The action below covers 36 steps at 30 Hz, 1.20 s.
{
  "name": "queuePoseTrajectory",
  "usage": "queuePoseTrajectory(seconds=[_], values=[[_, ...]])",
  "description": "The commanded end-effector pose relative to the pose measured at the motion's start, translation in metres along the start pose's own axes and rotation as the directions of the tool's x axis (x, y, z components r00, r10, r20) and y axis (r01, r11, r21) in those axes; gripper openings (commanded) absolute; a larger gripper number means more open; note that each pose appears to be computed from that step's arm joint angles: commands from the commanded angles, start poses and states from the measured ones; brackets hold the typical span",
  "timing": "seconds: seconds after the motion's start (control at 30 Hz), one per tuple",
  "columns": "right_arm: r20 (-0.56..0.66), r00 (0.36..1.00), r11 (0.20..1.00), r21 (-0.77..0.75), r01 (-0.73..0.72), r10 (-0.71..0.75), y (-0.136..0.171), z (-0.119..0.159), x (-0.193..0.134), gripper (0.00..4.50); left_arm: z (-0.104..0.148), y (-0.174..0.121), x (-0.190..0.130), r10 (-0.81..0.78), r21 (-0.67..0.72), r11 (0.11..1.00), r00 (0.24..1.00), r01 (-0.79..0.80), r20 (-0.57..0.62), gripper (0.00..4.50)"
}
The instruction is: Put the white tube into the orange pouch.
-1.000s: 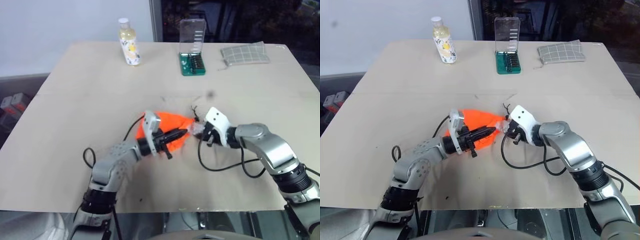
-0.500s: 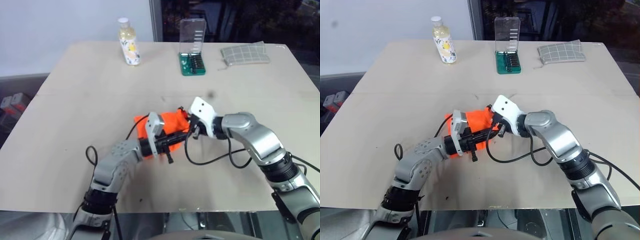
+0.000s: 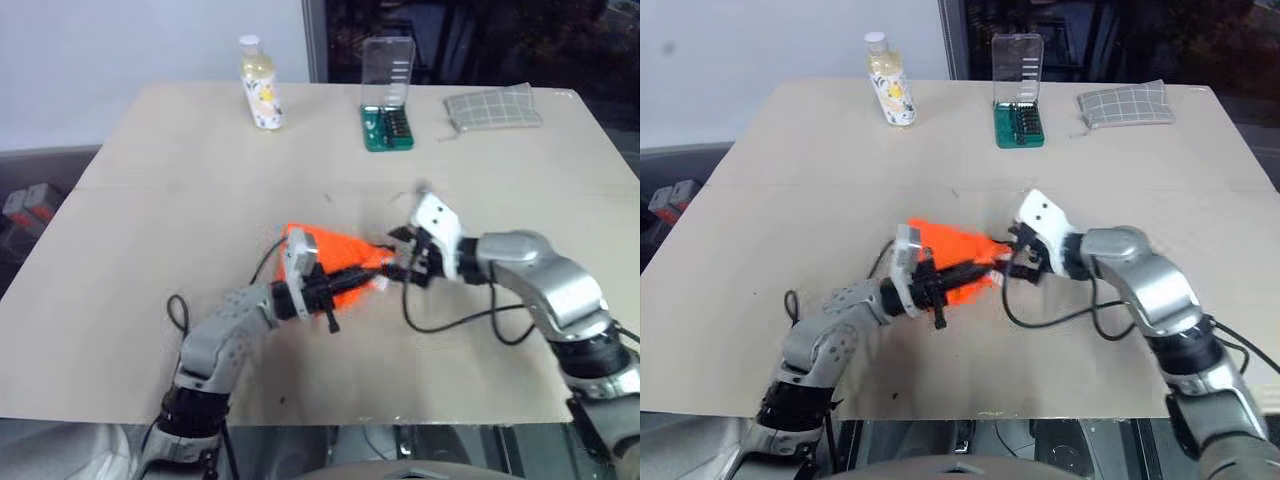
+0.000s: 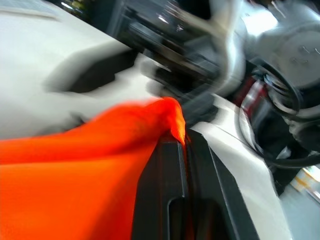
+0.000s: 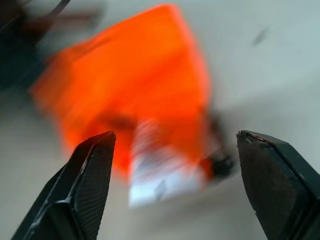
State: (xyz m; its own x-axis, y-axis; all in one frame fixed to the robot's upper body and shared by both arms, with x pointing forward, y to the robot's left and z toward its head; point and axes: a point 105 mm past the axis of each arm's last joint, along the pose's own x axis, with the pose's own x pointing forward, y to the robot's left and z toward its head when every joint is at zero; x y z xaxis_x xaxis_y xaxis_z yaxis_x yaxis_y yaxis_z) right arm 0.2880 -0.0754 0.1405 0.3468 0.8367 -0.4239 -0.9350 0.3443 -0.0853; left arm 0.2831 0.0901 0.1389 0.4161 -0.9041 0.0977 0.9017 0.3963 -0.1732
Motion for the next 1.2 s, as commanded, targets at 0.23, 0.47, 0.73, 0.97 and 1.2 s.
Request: queuePoseTrajectory(seconds=[0.23, 0.47, 0.73, 0.97, 1.2], values=[[-0.028, 0.972, 0.939, -0.267, 0.218, -0.233, -0.049, -0.015, -0.016, 3.92, 0.000, -0.008, -0.002, -0.028, 0.018, 0.999, 1.000, 0.028, -0.004, 0.00], [0.072, 0.961, 0.852, -0.448, 0.271, -0.268, -0.054, -0.024, 0.019, 3.92, -0.006, -0.012, -0.011, -0.017, 0.008, 1.000, 0.999, 0.017, -0.034, 0.00], [0.286, 0.928, 0.851, -0.399, 0.343, -0.240, -0.061, 0.003, 0.042, 3.92, -0.012, -0.019, -0.012, -0.013, -0.001, 1.000, 0.999, 0.013, -0.047, 0.00], [0.442, 0.879, 0.918, -0.244, 0.312, -0.181, -0.064, 0.021, 0.044, 3.92, -0.016, -0.016, -0.016, 0.008, -0.003, 1.000, 0.999, -0.008, -0.051, 0.00], [0.452, 0.863, 0.934, -0.152, 0.324, -0.226, -0.071, 0.013, 0.044, 3.92, -0.019, -0.016, -0.017, 0.026, -0.003, 1.000, 0.999, -0.027, -0.046, 0.00]])
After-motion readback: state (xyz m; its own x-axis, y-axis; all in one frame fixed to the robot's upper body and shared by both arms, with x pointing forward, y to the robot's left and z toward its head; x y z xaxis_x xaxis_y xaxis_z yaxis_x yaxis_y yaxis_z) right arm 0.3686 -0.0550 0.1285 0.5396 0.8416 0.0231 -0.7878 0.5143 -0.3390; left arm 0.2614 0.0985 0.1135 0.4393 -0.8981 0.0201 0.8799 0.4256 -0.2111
